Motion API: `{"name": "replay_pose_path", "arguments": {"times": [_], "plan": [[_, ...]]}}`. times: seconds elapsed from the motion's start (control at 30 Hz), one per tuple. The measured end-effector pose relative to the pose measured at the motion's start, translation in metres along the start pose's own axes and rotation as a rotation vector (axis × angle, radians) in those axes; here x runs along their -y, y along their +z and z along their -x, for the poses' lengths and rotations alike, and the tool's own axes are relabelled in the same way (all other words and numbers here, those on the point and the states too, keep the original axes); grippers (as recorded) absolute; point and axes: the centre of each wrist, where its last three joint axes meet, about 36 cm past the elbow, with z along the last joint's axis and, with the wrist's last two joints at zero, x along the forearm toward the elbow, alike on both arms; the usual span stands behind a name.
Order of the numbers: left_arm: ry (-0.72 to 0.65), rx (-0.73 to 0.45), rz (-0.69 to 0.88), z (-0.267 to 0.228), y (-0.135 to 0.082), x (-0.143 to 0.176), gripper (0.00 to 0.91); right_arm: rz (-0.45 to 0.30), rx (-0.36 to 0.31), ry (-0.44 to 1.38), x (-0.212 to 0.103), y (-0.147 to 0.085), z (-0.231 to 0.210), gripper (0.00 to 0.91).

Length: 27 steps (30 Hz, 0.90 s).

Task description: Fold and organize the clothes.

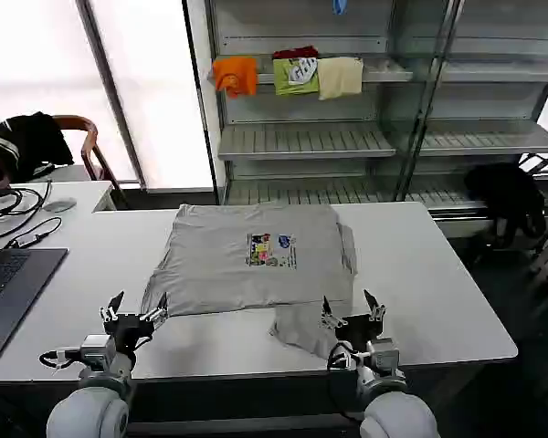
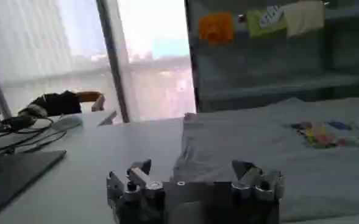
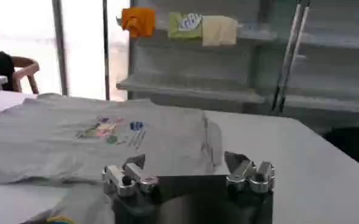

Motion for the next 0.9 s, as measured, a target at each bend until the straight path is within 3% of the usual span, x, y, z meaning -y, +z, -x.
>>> {"name": "replay_pose_path", "arguments": {"times": [0.9], "plan": [[0.030,-0.102,0.034,0.040,0.017,-0.026,0.907,0.005,-0.120,0.018,-0.027,0.030,-0.020,0.907]]}}
